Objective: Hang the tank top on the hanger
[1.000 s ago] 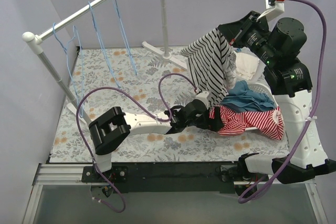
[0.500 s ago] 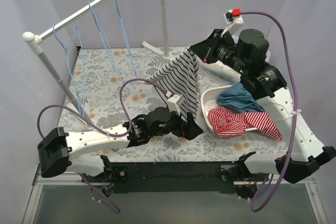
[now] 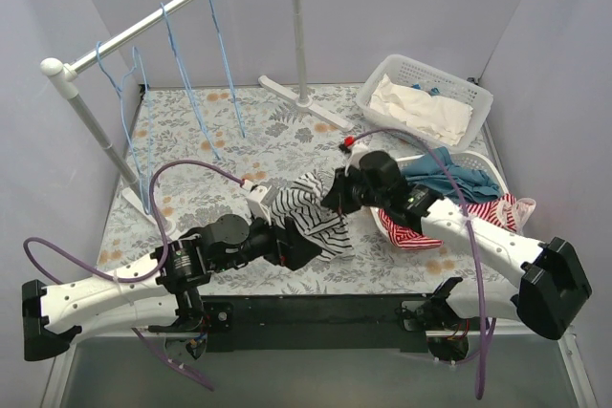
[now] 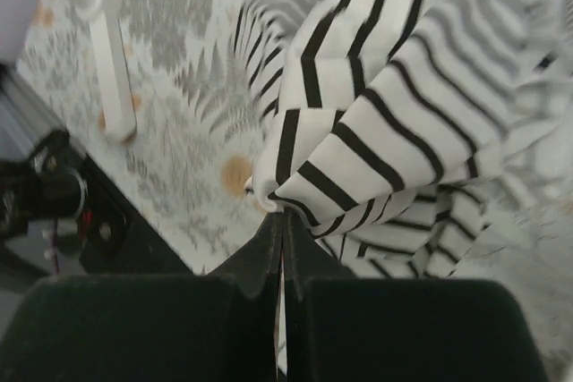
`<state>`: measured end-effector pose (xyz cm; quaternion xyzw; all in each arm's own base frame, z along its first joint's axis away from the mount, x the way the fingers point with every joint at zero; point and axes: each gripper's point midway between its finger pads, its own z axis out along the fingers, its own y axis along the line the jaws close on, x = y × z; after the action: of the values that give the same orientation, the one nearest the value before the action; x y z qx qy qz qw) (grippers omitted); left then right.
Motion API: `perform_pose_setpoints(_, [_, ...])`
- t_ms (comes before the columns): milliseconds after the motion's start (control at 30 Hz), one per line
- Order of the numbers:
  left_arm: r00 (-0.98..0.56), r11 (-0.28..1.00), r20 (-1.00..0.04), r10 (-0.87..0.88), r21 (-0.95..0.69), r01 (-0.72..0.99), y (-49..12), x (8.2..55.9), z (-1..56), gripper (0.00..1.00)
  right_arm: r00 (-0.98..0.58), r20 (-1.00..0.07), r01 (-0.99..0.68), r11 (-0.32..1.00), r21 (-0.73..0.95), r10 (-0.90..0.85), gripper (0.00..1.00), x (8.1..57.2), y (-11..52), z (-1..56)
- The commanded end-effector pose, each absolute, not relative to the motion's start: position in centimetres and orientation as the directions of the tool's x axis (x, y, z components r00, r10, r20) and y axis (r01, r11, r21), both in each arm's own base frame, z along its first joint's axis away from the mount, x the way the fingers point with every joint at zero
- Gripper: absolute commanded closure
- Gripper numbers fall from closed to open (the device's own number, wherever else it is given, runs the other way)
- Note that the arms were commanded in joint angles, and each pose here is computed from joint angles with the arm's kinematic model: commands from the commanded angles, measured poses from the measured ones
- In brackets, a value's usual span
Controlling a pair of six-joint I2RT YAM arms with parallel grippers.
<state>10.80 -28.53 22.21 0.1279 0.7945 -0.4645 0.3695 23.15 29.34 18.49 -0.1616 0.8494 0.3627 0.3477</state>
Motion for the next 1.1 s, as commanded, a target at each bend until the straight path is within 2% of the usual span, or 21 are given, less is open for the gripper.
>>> perform_pose_setpoints(0, [-0.69, 0.639, -0.706, -0.159, -0.607, 0.473, -27.0, 12.1, 21.4, 0.02, -0.665, -0.743, -0.645, 0.559, 0.521, -0.076, 0.99, 17.3, 33.3, 17.1])
perform_pose_setpoints(167, [-0.667, 0.737, -0.688, -0.285, -0.603, 0.306, -24.8, 14.4, 20.9, 0.03, -0.709, -0.673, -0.672, 0.489, 0.556, -0.21, 0.99, 9.3, 33.6, 10.2])
perform_pose_setpoints(300, [-0.645, 0.827, -0.684, -0.341, -0.545, 0.14, -23.1, 16.1, 18.3, 0.04, -0.673, -0.661, -0.725, 0.472, 0.502, -0.33, 0.99, 6.7, 32.8, 7.7])
perform_pose_setpoints(367, [-0.648, 0.849, -0.673, -0.357, -0.523, 0.074, -22.7, 16.5, 17.3, 0.06, -0.649, -0.673, -0.744, 0.482, 0.463, -0.356, 0.82, 7.0, 32.0, 7.9])
perform_pose_setpoints(400, [-0.648, 0.858, -0.671, -0.36, -0.511, 0.053, -22.6, 16.6, 16.8, 0.07, -0.633, -0.689, -0.753, 0.488, 0.442, -0.352, 0.74, 7.4, 31.9, 8.4])
perform_pose_setpoints(433, [-0.65, 0.877, -0.676, -0.347, -0.479, 0.03, -22.7, 16.9, 15.9, 0.08, -0.618, -0.707, -0.762, 0.483, 0.431, -0.344, 0.59, 7.7, 32.1, 9.3])
perform_pose_setpoints(533, [-0.655, 0.889, -0.672, -0.346, -0.457, 0.0, -23.3, 17.3, 14.4, 0.11, -0.578, -0.746, -0.773, 0.515, 0.371, -0.329, 0.44, 8.7, 31.1, 11.2])
perform_pose_setpoints(667, [-0.64, 0.876, -0.677, -0.364, -0.482, 0.011, -25.0, 18.2, 14.1, 0.15, -0.557, -0.799, -0.719, 0.612, 0.329, -0.225, 0.42, 11.0, 29.4, 14.6])
perform_pose_setpoints(700, [-0.637, 0.873, -0.678, -0.365, -0.487, 0.017, -25.4, 18.4, 14.3, 0.15, -0.561, -0.802, -0.674, 0.676, 0.299, -0.205, 0.41, 12.0, 28.3, 14.6])
perform_pose_setpoints(833, [-0.629, 0.886, -0.698, -0.343, -0.463, 0.031, -26.3, 19.2, 14.1, 0.16, -0.536, -0.835, -0.567, 0.786, 0.246, -0.125, 0.37, 15.7, 26.2, 16.9])
perform_pose_setpoints(1000, [-0.639, 0.905, -0.7, -0.32, -0.426, 0.014, -26.6, 20.3, 12.1, 0.19, -0.608, -0.788, -0.525, 0.796, 0.302, -0.102, 0.37, 21.2, 26.7, 18.2])
perform_pose_setpoints(1067, [-0.639, 0.903, -0.696, -0.328, -0.43, 0.006, -26.6, 20.8, 11.5, 0.21, -0.62, -0.774, -0.498, 0.826, 0.266, -0.124, 0.36, 23.7, 26.6, 17.1])
